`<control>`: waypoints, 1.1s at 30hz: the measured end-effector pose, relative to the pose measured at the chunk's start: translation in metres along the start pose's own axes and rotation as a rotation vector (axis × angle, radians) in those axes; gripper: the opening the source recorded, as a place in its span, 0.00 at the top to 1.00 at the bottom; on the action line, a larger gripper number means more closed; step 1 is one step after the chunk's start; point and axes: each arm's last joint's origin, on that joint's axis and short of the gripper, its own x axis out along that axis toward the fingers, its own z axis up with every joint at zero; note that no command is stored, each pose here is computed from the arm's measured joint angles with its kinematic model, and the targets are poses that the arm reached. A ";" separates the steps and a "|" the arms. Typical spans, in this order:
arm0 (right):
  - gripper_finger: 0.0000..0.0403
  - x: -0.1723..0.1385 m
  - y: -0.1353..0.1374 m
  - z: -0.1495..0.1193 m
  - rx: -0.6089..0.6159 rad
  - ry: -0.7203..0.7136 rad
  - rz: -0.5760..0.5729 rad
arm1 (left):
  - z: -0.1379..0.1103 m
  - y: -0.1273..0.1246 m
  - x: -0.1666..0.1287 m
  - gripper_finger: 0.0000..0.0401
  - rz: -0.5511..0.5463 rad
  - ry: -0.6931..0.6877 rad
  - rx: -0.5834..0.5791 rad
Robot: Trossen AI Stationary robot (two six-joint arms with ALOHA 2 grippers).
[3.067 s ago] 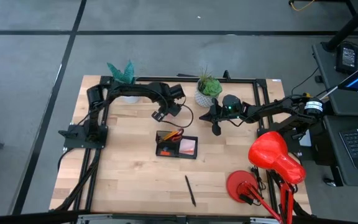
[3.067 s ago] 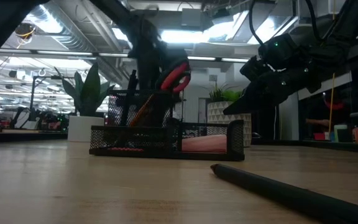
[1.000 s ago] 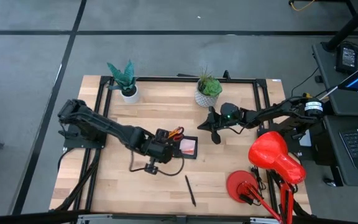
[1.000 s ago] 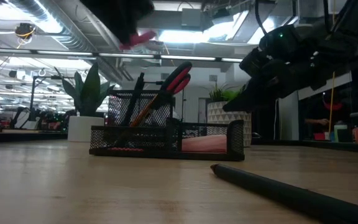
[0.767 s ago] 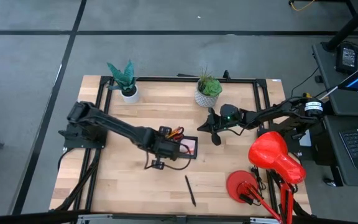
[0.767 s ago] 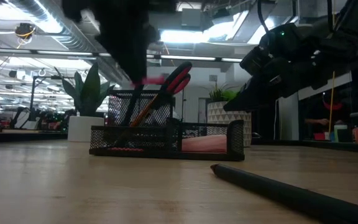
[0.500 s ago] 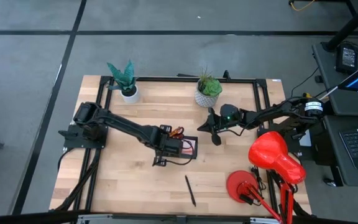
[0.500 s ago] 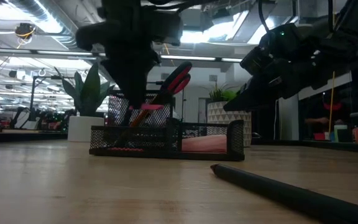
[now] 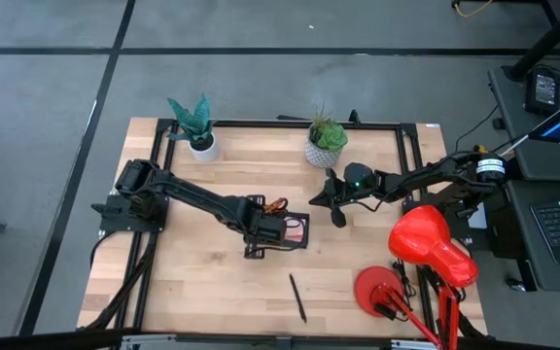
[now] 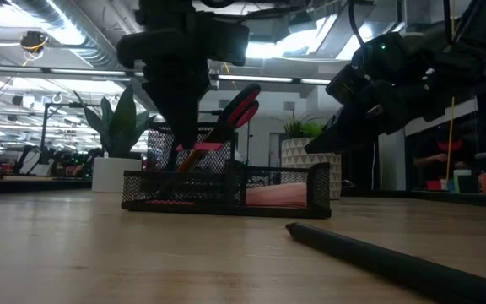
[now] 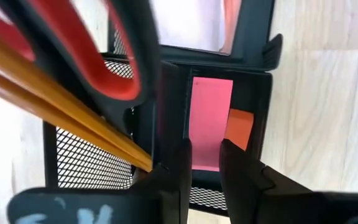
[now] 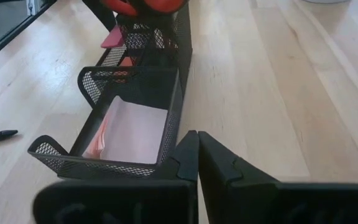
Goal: Pick and place office supplies into organizer
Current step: Put the pink eraser into the desk organizer, then put the black pen into the desk organizer
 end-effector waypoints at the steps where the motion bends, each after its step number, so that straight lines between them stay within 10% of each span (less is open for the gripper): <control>1: 0.97 0.000 0.000 0.000 0.008 0.002 0.000 | 0.000 0.000 0.000 0.84 0.001 0.000 -0.013; 22: 0.97 0.000 0.000 -0.001 0.039 0.007 0.001 | -0.005 -0.002 -0.004 0.67 -0.031 0.057 0.026; 33: 0.97 0.000 0.000 0.001 0.030 -0.011 0.000 | -0.007 0.020 -0.089 0.79 -0.028 -0.173 0.070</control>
